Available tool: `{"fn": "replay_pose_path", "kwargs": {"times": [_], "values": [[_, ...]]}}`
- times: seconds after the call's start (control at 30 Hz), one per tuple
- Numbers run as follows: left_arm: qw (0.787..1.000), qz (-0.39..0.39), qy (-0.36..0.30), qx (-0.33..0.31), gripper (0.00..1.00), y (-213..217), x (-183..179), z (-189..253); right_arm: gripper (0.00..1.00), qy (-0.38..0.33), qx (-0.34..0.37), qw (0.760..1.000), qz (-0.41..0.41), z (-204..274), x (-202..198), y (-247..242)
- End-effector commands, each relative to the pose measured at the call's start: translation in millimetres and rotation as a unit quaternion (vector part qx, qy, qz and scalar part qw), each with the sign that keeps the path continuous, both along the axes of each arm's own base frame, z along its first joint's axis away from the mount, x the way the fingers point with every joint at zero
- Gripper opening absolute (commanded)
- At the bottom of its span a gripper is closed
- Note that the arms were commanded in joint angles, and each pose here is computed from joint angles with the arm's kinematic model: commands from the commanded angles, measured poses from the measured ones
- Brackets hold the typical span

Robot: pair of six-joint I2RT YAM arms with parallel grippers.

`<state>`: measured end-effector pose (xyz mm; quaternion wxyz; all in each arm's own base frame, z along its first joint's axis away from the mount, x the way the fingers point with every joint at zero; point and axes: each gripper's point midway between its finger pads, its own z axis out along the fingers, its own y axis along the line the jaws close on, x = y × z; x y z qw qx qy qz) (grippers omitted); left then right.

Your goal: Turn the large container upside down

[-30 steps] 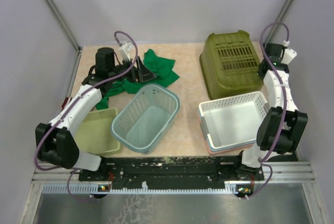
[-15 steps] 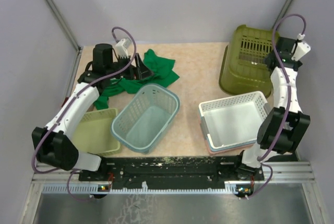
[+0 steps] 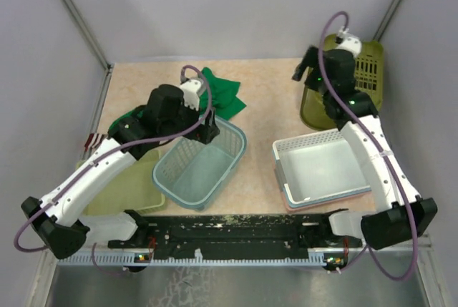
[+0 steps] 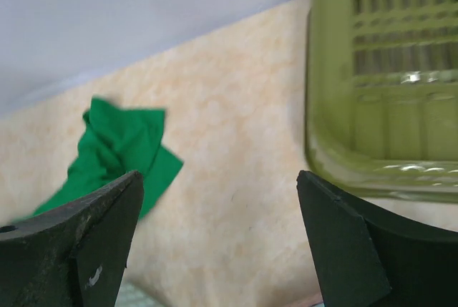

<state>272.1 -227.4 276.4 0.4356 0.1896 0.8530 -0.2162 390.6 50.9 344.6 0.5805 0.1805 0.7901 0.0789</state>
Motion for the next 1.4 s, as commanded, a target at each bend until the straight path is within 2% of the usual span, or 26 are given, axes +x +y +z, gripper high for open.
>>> {"fn": "replay_pose_path", "kwargs": {"times": [0.0, 0.13, 0.3, 0.43, 0.53, 0.6, 0.7, 0.83, 0.9, 1.0, 1.17, 1.37], "values": [[1.000, 0.020, -0.001, 0.014, 0.91, -4.7, -27.3, 4.2, 0.88, 0.092, -0.026, 0.995, 0.033, -56.1, -4.6, 40.8], [0.999, -0.024, 0.026, 0.023, 0.91, -44.2, -63.3, -18.2, 0.88, 0.148, -0.033, 0.988, 0.027, -90.4, -13.9, 40.6], [0.994, -0.061, 0.079, 0.041, 0.91, -71.9, -92.1, -63.1, 0.90, 0.136, -0.050, 0.989, -0.012, -82.0, -20.5, 20.8], [0.990, -0.062, 0.109, 0.063, 0.87, -76.5, -102.7, -92.7, 0.91, 0.126, -0.036, 0.991, -0.022, -72.5, -19.9, 7.9], [0.987, -0.059, 0.126, 0.081, 0.79, -74.1, -105.6, -113.8, 0.90, 0.123, -0.027, 0.992, -0.027, -70.3, -20.4, 0.8], [0.985, -0.060, 0.136, 0.091, 0.71, -73.6, -107.2, -124.6, 0.90, 0.121, -0.026, 0.992, -0.029, -68.6, -21.8, -1.4], [0.986, -0.060, 0.123, 0.098, 0.49, -75.6, -101.2, -122.6, 0.90, 0.120, -0.026, 0.992, -0.030, -66.3, -25.4, -3.7], [0.993, -0.052, 0.069, 0.082, 0.14, -83.6, -80.7, -86.6, 0.90, 0.114, -0.023, 0.993, -0.024, -59.0, -30.3, -6.6], [0.995, -0.055, 0.045, 0.067, 0.01, -87.6, -65.1, -61.1, 0.90, 0.107, -0.018, 0.994, -0.020, -52.7, -32.8, -8.6], [0.998, -0.049, 0.038, 0.026, 0.00, -88.6, -27.4, -25.8, 0.90, 0.090, -0.016, 0.996, -0.016, -41.6, -35.7, -11.1], [0.994, -0.037, 0.012, -0.098, 0.00, -93.7, 44.3, 43.7, 0.90, 0.080, -0.012, 0.997, -0.008, -35.0, -42.7, -10.6], [0.961, -0.097, 0.034, -0.256, 0.00, -131.4, 106.0, 87.0, 0.89, 0.068, -0.005, 0.998, -0.005, -26.2, -60.1, -12.7]]}}
